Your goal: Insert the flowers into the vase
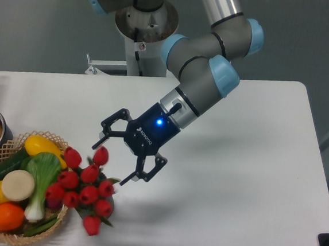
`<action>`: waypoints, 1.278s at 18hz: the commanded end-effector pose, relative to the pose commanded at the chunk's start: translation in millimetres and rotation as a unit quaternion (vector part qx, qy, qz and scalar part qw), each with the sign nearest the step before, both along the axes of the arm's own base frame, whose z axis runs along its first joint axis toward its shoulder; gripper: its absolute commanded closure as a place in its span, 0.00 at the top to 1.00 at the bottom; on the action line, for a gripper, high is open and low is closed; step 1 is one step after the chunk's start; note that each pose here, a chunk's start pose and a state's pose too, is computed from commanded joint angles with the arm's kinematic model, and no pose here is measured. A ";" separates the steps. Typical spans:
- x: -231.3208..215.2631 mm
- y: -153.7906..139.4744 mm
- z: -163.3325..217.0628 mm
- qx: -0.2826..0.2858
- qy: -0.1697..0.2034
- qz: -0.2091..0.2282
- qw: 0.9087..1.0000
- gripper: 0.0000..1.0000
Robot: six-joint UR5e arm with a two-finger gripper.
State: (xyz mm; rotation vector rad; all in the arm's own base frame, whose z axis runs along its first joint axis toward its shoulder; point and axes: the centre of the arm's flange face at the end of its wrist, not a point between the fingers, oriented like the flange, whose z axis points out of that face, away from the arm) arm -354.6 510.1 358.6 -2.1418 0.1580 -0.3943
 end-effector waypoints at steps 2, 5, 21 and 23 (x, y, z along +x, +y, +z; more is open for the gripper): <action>-7.6 -6.0 -3.2 -0.010 0.005 0.010 1.000 1.00; -23.8 -20.4 -3.0 -0.023 0.018 0.031 0.999 1.00; -83.1 -117.1 26.6 -0.343 0.270 0.177 0.882 1.00; -83.1 -123.0 14.7 -0.362 0.260 0.170 0.879 1.00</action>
